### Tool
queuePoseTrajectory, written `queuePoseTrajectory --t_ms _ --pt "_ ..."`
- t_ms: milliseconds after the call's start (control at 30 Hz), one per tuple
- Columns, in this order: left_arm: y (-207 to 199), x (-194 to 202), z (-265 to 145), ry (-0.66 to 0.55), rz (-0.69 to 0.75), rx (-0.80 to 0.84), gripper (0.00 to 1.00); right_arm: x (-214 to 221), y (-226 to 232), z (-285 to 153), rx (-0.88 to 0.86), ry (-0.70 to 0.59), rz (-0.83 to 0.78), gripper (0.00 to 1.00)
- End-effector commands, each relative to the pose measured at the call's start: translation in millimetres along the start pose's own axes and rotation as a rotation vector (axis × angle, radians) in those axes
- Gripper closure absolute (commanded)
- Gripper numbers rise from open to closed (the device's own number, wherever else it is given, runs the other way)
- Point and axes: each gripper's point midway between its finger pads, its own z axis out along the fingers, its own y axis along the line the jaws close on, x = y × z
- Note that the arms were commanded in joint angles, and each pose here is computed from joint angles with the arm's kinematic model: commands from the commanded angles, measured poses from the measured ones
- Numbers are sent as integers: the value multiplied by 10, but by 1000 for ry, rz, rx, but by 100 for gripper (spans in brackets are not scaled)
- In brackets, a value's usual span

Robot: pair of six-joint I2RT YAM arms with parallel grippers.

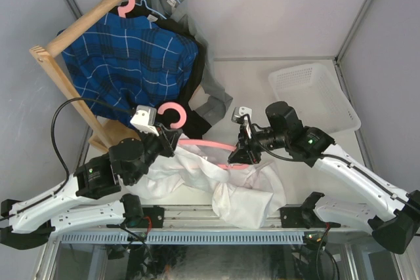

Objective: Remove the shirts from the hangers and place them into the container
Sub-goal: Remove the shirt from the hanger.

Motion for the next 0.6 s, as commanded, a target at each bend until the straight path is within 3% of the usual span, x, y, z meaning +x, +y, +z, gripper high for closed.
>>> queuePoseTrajectory --t_ms 0,33,100,233,433,567 --pt "-24 -124 -59 -20 -52 14 89 -147 106 -47 -56 -74 -34 100" --pt "9 -81 -62 -12 -48 4 83 -134 90 -40 -49 -85 -31 100" --pt "75 29 -64 -2 -37 -5 58 -59 3 -9 -9 -99 -13 100" --pt "201 195 -52 11 4 -34 19 103 -188 4 74 -142 33 100" --pt "285 276 -115 42 -1 -50 9 169 -215 -8 75 -154 57 100" --pt "691 416 -173 39 -65 -258 3 204 -312 -46 131 -157 53 100"
